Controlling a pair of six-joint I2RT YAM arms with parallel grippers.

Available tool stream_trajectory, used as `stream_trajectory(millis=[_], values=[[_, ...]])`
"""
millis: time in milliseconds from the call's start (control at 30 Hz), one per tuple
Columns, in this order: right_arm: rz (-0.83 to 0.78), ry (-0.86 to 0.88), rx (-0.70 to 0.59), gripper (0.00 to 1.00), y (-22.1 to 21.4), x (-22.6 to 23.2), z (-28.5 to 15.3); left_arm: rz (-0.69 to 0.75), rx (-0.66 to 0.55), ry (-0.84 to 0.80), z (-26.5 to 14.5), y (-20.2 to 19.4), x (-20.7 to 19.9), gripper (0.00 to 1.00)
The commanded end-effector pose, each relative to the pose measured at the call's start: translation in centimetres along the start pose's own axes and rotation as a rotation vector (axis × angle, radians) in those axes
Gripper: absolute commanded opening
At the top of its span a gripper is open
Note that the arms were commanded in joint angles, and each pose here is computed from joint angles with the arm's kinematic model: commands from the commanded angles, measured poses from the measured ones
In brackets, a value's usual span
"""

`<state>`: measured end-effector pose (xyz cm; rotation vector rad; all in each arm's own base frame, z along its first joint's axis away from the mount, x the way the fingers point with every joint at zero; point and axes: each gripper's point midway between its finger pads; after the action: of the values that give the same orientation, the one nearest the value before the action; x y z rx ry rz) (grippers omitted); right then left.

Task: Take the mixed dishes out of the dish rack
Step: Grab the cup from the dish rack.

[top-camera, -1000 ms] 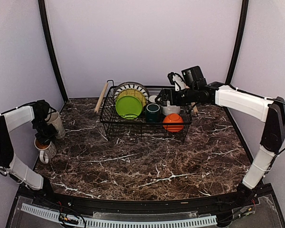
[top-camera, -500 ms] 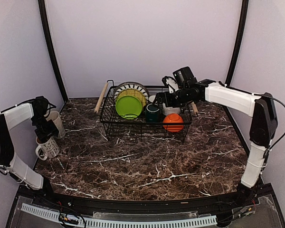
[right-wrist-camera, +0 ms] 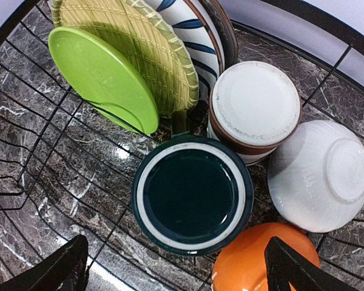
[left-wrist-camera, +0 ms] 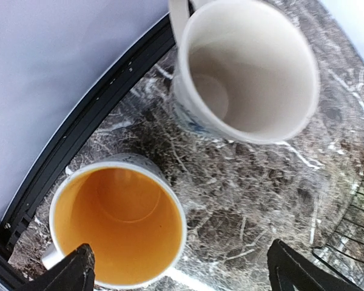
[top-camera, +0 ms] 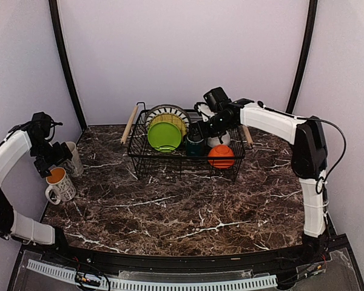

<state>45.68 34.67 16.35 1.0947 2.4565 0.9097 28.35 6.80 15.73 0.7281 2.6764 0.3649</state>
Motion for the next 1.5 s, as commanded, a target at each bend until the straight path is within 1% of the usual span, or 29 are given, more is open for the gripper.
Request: stream_trajectory(millis=[0,67,100,133,167,200,233,267,300,333,433,533,567,667,700,800,900,1000,1100,1233,1267,1300,1333,1367,1467], values=[[-0.049,-0.066,0.052,0.99,-0.2,-0.7,1.7,0.048,-0.002,-0.124,-3.1,-0.4,-1.3,0.99],[-0.053,-0.086,0.064,0.99,-0.3,-1.0,2.4,0.095,0.015,-0.255,-4.5,-1.0,-3.3,0.99],[-0.056,-0.088,0.072,0.99,-0.4,-1.1,2.7,0.126,0.038,-0.348,-5.3,-1.5,-4.8,0.99],[-0.057,-0.086,0.071,0.99,-0.3,-1.1,3.0,0.146,0.022,-0.426,-6.4,-1.4,-5.9,0.99],[-0.059,-0.085,0.075,0.99,-0.3,-1.0,3.4,0.182,0.066,-0.523,-7.4,-2.4,-7.2,0.99],[-0.062,-0.081,0.081,0.99,-0.4,-0.9,3.8,0.203,0.049,-0.604,-8.5,-2.4,-8.3,0.99],[-0.066,-0.079,0.083,0.99,-0.5,-0.8,4.1,0.224,0.091,-0.688,-9.6,-3.4,-9.3,0.99],[-0.07,-0.078,0.083,0.99,-0.4,-0.7,4.4,0.24,0.073,-0.753,-10.5,-3.4,-10.1,0.99],[-0.075,-0.074,0.083,0.99,-0.4,-0.6,4.8,0.255,0.103,-0.814,-11.5,-4.1,-10.9,0.99],[-0.08,-0.072,0.082,0.99,-0.3,-0.4,5.1,0.271,0.095,-0.857,-12.2,-4.2,-11.4,0.99],[-0.088,-0.075,0.085,0.99,-0.3,-0.3,6.2,0.337,0.139,-0.948,-13.8,-6.2,-12.8,0.99],[-0.091,-0.105,0.094,0.99,-0.5,-0.8,7.4,0.415,0.16,-0.994,-14.7,-8.1,-14.1,0.99],[-0.093,-0.119,0.094,0.99,-0.4,-1.0,7.7,0.46,0.19,-1.015,-15.1,-9.7,-14.6,0.99],[-0.099,-0.133,0.092,0.97,-0.3,-1.3,8.3,0.516,0.23,-1.06,-15.8,-11.7,-15.8,0.97],[-0.1,-0.131,0.088,0.95,-0.2,-1.3,8.3,0.534,0.247,-1.07,-16.0,-12.5,-16.1,0.97],[-0.104,-0.113,0.073,0.83,0.3,-0.8,8.0,0.56,0.26,-1.107,-16.7,-13.6,-16.9,0.96],[-0.106,-0.103,0.055,0.66,1.1,-0.5,7.1,0.588,0.281,-1.134,-17.3,-14.8,-17.6,0.96],[-0.095,-0.091,0.011,0.52,2.6,-0.1,4.8,0.599,0.302,-1.166,-17.8,-15.8,-18.4,0.97],[-0.075,-0.073,-0.068,0.42,4.3,0.2,1.9,0.609,0.324,-1.203,-18.1,-16.7,-19.3,0.99],[-0.037,-0.043,-0.208,0.32,6.6,0.9,-2.5,0.613,0.358,-1.256,-18.6,-18.0,-20.4,0.99],[-0.027,-0.032,-0.241,0.3,7.0,1.0,-3.5,0.603,0.384,-1.256,-18.3,-18.5,-20.5,0.99],[-0.015,-0.028,-0.277,0.27,7.5,1.0,-4.6,0.603,0.381,-1.288,-18.7,-18.6,-20.9,0.99],[-0.006,-0.004,-0.302,0.24,7.7,1.3,-5.3,0.587,0.41,-1.284,-18.4,-19.1,-21.1,0.99],[0.006,0.015,-0.33,0.22,8.0,1.5,-6.2,0.575,0.41,-1.317,-18.9,-19.1,-21.6,0.99],[0.047,0.086,-0.4,0.14,8.7,2.2,-8.3,0.567,0.464,-1.333,-18.4,-20.7,-22.6,0.99]])
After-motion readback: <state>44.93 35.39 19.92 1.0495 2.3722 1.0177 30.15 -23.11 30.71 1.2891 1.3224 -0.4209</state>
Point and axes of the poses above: each gripper's point midway between its finger pads, its own z axis out along the fingers, its own x axis along the line the jaws close on, y = z × x, and after that the axes turned 14 degrees about -z, right-handed
